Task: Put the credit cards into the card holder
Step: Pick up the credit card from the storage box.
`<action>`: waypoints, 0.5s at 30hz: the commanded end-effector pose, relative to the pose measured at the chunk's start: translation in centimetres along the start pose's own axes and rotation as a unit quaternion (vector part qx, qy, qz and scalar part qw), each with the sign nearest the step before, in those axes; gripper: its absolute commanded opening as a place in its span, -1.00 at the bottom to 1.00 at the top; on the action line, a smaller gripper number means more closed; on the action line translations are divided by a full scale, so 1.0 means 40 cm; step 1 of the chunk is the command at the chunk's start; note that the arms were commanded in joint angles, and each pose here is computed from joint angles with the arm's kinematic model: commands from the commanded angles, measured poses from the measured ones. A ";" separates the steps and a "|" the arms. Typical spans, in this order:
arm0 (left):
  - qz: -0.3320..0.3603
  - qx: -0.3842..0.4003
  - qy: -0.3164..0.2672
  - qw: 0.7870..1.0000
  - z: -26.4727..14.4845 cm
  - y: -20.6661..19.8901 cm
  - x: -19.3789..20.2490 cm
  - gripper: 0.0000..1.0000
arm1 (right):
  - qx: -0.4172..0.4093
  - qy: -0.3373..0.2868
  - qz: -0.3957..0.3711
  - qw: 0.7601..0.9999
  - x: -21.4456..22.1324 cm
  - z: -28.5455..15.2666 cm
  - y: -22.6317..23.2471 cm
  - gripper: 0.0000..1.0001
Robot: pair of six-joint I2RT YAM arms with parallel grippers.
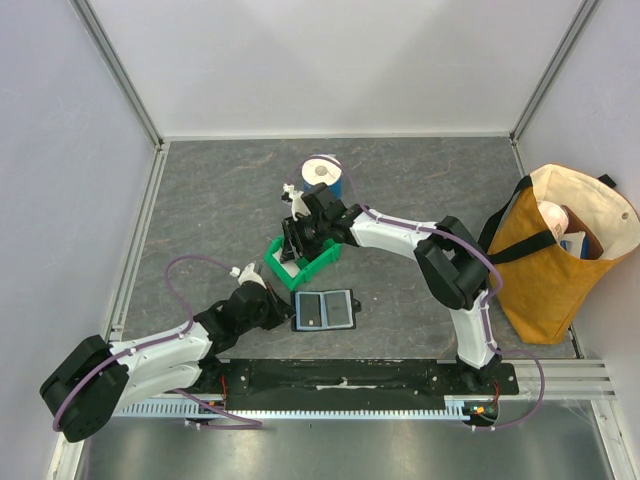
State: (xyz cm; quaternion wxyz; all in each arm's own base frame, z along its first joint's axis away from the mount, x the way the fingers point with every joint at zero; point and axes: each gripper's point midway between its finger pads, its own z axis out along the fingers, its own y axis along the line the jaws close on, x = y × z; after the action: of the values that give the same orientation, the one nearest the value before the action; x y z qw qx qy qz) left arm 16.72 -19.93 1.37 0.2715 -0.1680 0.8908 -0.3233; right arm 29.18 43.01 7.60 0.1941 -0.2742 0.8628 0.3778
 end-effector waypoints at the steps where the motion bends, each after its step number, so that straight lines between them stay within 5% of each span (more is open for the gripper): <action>1: 0.037 -0.090 0.015 0.995 -0.007 0.128 0.030 -0.97 | -0.028 -0.034 -0.021 0.999 -0.062 -0.056 0.067 -0.11; 15: 0.036 -0.092 0.017 0.995 -0.007 0.131 0.032 -0.97 | 0.024 -0.048 -0.022 0.998 -0.068 -0.063 0.022 -0.65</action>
State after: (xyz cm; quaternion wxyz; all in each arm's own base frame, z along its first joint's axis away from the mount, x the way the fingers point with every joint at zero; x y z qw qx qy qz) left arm 16.72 -19.93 1.37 0.2715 -0.1680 0.8908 -0.3233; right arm 29.53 42.91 8.84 0.2109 -0.2723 0.8602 0.3761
